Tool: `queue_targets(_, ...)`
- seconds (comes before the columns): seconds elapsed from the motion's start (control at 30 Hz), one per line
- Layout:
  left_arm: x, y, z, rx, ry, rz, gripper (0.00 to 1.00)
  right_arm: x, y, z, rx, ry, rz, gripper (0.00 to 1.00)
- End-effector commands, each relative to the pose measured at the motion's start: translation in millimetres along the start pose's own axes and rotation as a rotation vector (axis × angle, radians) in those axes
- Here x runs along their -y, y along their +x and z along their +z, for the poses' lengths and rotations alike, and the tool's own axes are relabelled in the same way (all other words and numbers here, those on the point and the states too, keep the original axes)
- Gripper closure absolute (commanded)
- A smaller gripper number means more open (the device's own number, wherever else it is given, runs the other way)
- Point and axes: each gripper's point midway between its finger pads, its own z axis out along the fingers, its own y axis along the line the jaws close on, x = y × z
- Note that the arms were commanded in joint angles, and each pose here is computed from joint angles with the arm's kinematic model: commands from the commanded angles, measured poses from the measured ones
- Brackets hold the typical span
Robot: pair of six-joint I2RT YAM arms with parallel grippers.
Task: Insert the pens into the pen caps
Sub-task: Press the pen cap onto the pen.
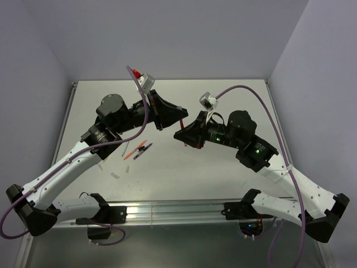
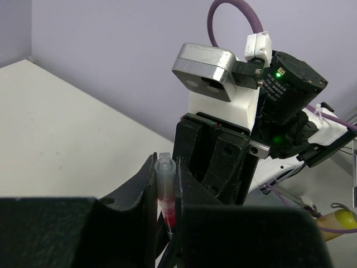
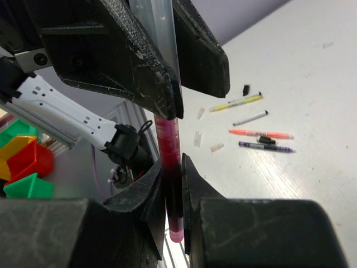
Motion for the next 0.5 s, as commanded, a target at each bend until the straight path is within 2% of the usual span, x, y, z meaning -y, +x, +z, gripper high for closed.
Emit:
queue_targets(0.0, 6, 19, -12, -0.048, 0.012, 0.003, 1.0, 11, -68, -8, 0.21, 0.143, -0.026, 1.0)
queue_targets(0.47, -10, 52, -4, -0.065, -0.127, -0.028, 1.0, 24, -106, -3, 0.293, 0.255, -0.02, 1.0)
